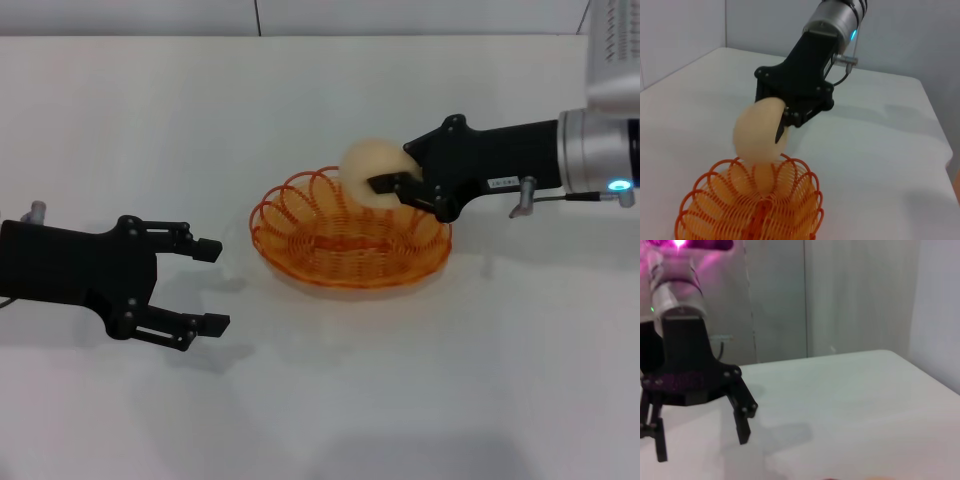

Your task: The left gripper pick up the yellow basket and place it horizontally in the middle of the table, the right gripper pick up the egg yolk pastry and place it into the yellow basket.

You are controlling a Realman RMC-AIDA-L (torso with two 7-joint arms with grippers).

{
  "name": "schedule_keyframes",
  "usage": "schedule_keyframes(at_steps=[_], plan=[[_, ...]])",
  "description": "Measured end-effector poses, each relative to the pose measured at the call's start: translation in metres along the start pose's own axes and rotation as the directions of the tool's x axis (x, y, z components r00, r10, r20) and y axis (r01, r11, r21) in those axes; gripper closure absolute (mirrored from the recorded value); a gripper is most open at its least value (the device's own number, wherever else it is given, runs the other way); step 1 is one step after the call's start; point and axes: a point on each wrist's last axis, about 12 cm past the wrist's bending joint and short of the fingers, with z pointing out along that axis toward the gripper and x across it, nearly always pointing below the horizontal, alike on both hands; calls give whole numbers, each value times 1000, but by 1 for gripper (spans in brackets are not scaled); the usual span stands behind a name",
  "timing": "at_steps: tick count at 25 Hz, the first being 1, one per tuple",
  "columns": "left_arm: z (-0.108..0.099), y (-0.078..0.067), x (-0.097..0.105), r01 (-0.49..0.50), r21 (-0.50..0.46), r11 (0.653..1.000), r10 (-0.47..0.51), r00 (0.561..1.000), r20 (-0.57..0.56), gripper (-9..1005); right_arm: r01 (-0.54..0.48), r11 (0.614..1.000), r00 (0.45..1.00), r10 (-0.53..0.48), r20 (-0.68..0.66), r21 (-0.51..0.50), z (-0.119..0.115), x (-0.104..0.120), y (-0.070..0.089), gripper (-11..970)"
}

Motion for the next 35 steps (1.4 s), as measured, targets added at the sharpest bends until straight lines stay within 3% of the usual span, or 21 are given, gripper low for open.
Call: schedule_keyframes(at_steps=[6, 17, 23, 28, 30, 35], plan=[[0, 0, 0, 2, -1, 1000, -2, 1000, -5, 144, -7, 1000, 1000, 7, -14, 25, 6, 3, 1, 830], [-1, 1, 0, 1, -7, 1000, -1, 1000, -4, 144, -17, 1000, 1000, 17, 0, 23, 2, 8, 3, 404], [-2, 0, 1, -2, -9, 1000, 2, 1000, -5, 144, -14, 999, 1000, 15, 18, -47, -11, 10, 11, 280], [-5, 0, 3, 1, -12, 1000, -1, 1000, -11, 144, 14, 997, 1000, -14, -4, -71, -28, 25, 17, 176], [-5, 0, 3, 2, -11, 1000, -2, 1000, -12, 144, 16, 997, 1000, -17, -15, -78, -34, 30, 19, 91], [-7, 1, 3, 2, -16, 1000, -2, 1000, -13, 144, 9, 991, 1000, -11, -17, -132, -47, 37, 26, 94]])
